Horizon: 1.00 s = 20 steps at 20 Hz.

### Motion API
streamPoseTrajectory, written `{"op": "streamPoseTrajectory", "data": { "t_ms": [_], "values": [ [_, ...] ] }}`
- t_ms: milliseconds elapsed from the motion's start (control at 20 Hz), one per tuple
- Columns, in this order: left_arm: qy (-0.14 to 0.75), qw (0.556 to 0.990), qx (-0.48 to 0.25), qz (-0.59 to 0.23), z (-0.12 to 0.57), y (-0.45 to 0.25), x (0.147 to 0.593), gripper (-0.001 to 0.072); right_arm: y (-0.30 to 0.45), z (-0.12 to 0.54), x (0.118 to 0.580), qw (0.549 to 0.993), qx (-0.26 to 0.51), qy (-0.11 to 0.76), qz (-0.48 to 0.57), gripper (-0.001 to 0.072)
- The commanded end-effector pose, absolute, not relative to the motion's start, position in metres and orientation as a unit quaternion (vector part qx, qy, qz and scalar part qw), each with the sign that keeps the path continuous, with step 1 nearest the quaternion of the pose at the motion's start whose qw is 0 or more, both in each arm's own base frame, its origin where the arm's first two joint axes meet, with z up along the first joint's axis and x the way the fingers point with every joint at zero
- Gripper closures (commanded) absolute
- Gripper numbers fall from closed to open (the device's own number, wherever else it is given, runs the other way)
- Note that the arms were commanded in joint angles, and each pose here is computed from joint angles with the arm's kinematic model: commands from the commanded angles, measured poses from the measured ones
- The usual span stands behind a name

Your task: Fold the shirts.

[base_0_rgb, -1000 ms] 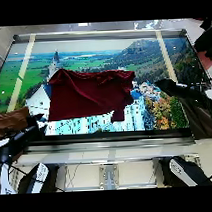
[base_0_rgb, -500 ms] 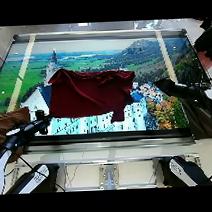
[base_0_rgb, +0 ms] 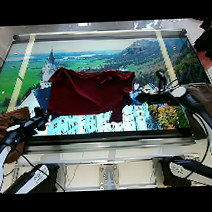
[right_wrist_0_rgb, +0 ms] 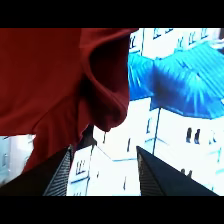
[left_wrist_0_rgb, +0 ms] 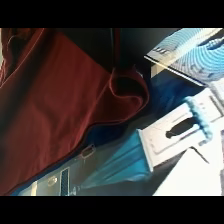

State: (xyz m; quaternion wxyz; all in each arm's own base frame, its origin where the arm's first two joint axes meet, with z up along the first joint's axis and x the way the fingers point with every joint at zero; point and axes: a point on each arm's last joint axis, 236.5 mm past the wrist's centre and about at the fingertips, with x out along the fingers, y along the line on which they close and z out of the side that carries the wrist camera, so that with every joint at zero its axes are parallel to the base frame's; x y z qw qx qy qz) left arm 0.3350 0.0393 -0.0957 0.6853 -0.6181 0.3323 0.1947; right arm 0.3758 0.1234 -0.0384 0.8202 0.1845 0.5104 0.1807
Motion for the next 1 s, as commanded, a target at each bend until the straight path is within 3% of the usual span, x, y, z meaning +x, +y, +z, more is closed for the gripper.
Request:
{"op": "streamPoseTrajectory", "data": {
  "t_ms": [0, 350, 400, 500, 550, 700, 800, 950],
  "values": [
    [0.337, 0.685, -0.619, 0.187, -0.095, 0.035, 0.335, 0.0694, 0.141, -0.085, 0.39, 0.826, 0.154, 0.517, 0.165, 0.026],
    [0.337, 0.685, -0.619, 0.187, -0.095, 0.035, 0.335, 0.0694, 0.154, -0.094, 0.419, 0.818, 0.181, 0.52, 0.166, 0.0265],
    [0.338, 0.685, -0.618, 0.186, -0.095, 0.035, 0.335, 0.0694, 0.16, -0.095, 0.42, 0.809, 0.183, 0.53, 0.176, 0.0338],
    [0.34, 0.694, -0.608, 0.181, -0.095, 0.035, 0.336, 0.0694, 0.168, -0.095, 0.42, 0.796, 0.184, 0.543, 0.192, 0.065],
    [0.343, 0.706, -0.595, 0.175, -0.094, 0.035, 0.336, 0.0695, 0.17, -0.091, 0.422, 0.796, 0.184, 0.542, 0.196, 0.0693],
    [0.341, 0.747, -0.557, 0.123, -0.071, 0.03, 0.347, 0.0696, 0.179, -0.067, 0.423, 0.784, 0.18, 0.548, 0.229, 0.0695],
    [0.326, 0.817, -0.473, 0.05, -0.023, 0.03, 0.36, 0.0697, 0.173, -0.03, 0.417, 0.779, 0.143, 0.553, 0.26, 0.0696],
    [0.256, 0.896, -0.363, -0.001, 0.087, 0.046, 0.361, 0.0698, 0.149, 0.067, 0.398, 0.809, 0.096, 0.513, 0.27, 0.0697]
  ]
}}
